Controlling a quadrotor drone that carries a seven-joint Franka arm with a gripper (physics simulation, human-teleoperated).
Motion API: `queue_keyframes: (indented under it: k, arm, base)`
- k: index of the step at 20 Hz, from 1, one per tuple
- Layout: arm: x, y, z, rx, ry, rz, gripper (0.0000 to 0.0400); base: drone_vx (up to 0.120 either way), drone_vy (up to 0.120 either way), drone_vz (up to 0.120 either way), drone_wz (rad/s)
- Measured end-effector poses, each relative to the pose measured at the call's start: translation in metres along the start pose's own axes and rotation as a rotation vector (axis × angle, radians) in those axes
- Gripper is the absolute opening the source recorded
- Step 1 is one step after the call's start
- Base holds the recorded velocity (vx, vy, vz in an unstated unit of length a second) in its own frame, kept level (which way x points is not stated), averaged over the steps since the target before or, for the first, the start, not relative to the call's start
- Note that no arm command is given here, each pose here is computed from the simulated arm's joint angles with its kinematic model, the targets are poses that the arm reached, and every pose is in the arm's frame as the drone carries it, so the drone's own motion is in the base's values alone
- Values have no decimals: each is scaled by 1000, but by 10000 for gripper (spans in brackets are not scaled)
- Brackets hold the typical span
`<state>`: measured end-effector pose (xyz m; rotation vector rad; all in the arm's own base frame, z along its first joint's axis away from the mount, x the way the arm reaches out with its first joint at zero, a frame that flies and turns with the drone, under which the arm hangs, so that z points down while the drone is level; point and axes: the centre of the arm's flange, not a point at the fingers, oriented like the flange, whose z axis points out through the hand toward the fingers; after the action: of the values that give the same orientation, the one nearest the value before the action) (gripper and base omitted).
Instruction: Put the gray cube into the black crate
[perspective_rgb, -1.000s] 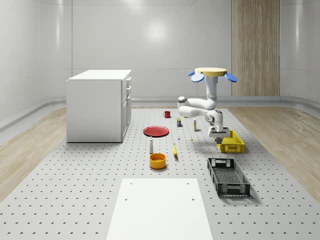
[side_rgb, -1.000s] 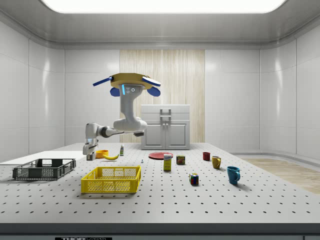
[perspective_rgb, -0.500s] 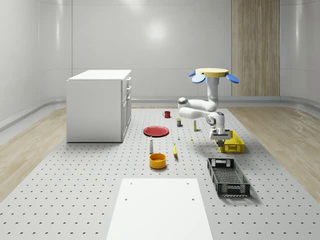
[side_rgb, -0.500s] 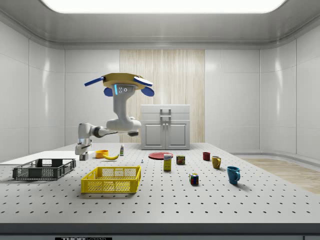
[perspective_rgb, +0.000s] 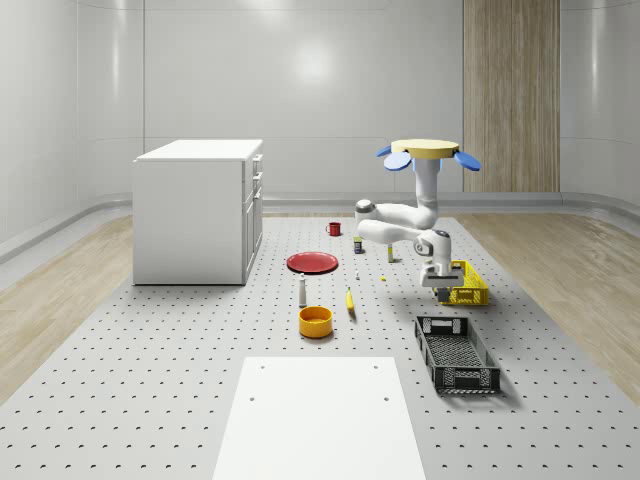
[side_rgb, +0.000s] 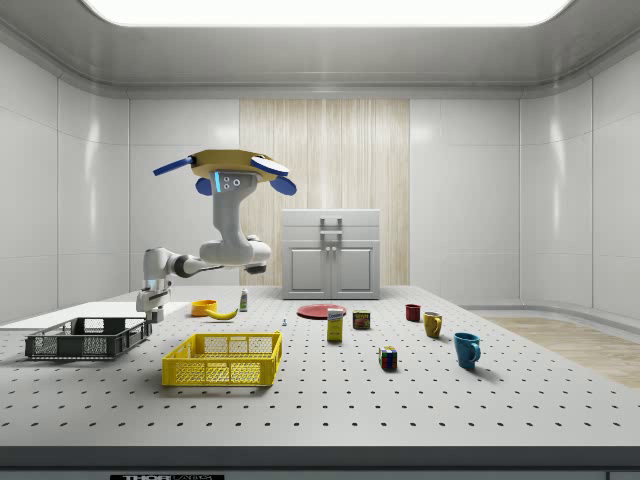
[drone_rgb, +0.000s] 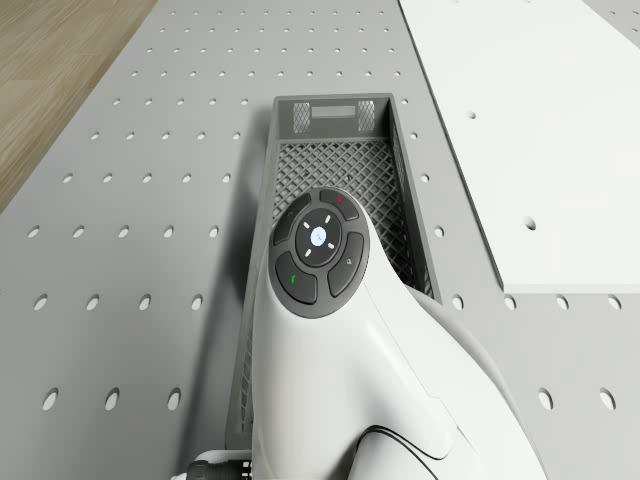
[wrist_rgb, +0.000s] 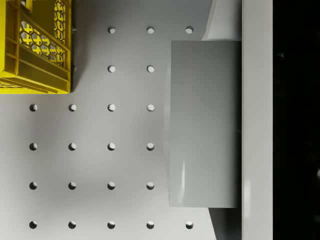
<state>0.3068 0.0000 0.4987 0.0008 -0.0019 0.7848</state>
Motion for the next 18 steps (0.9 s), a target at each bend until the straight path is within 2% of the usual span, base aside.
queue_keyframes:
  k: [14, 18]
  arm:
    - [0, 0, 0, 0, 0, 0, 251]
    - [0, 0, 0, 0, 0, 0, 251]
  base:
    - [120, -11, 0, 0]
    - [120, -80, 0, 0]
